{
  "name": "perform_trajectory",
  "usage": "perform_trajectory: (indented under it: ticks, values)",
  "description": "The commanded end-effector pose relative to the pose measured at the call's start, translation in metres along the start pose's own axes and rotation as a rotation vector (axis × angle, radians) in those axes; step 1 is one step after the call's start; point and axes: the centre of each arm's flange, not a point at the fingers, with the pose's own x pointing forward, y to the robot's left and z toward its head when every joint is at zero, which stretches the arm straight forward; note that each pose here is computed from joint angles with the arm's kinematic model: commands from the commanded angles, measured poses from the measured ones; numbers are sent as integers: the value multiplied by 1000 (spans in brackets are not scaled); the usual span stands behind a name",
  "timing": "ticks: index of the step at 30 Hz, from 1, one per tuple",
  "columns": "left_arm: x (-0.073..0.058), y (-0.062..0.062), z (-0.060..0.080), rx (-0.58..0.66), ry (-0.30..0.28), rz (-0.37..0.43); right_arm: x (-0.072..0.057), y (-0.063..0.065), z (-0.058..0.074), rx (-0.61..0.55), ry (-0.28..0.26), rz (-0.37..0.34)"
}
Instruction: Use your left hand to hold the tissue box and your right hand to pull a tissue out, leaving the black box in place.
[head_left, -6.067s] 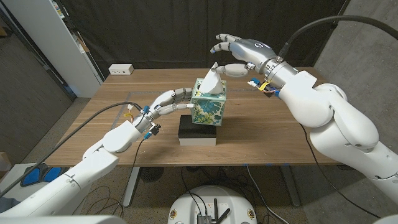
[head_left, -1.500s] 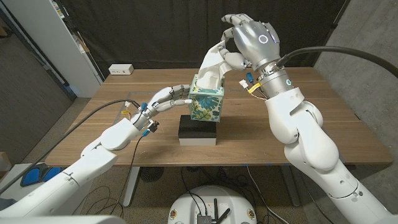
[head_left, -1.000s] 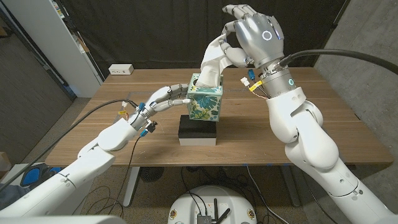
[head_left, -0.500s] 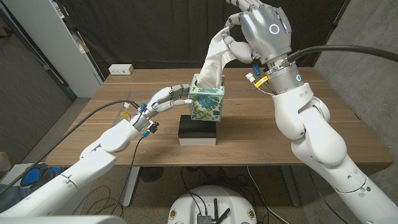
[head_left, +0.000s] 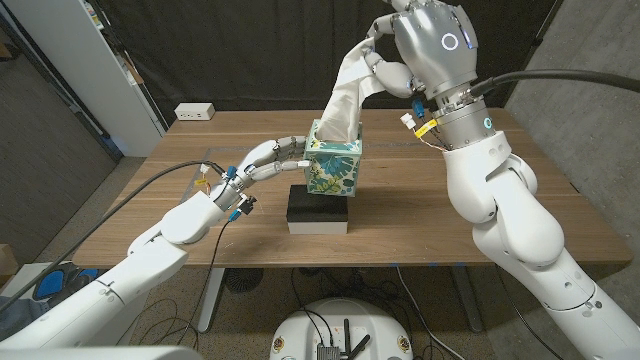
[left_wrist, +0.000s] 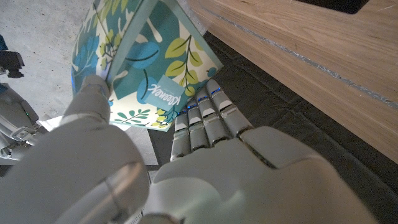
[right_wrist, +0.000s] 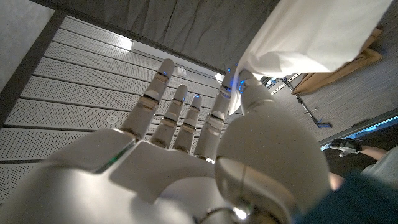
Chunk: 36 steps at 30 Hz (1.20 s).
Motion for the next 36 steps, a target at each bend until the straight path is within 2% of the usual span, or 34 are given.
perform_trajectory:
  ticks: [1,12,22,28,32,33,36]
  values:
    - [-4,-2,4,3,-5,-2,-6,-11,1,-7,8,-46]
    - [3,-4,1,-10,-14,-5,-7,-15,-6,-25,44,-70]
    - [6,-5,5,1,-28,-9,-5,-28,-5,-80,43,-112]
    - [3,-2,4,2,-29,7,-6,-25,-3,-88,55,-154]
    - [0,-1,3,0,-21,10,-4,-23,-1,-111,52,-154]
    - [0,1,3,5,-20,11,-4,-21,-1,-103,54,-175]
    - [-2,2,2,4,-13,17,-3,-20,-2,-87,61,-174]
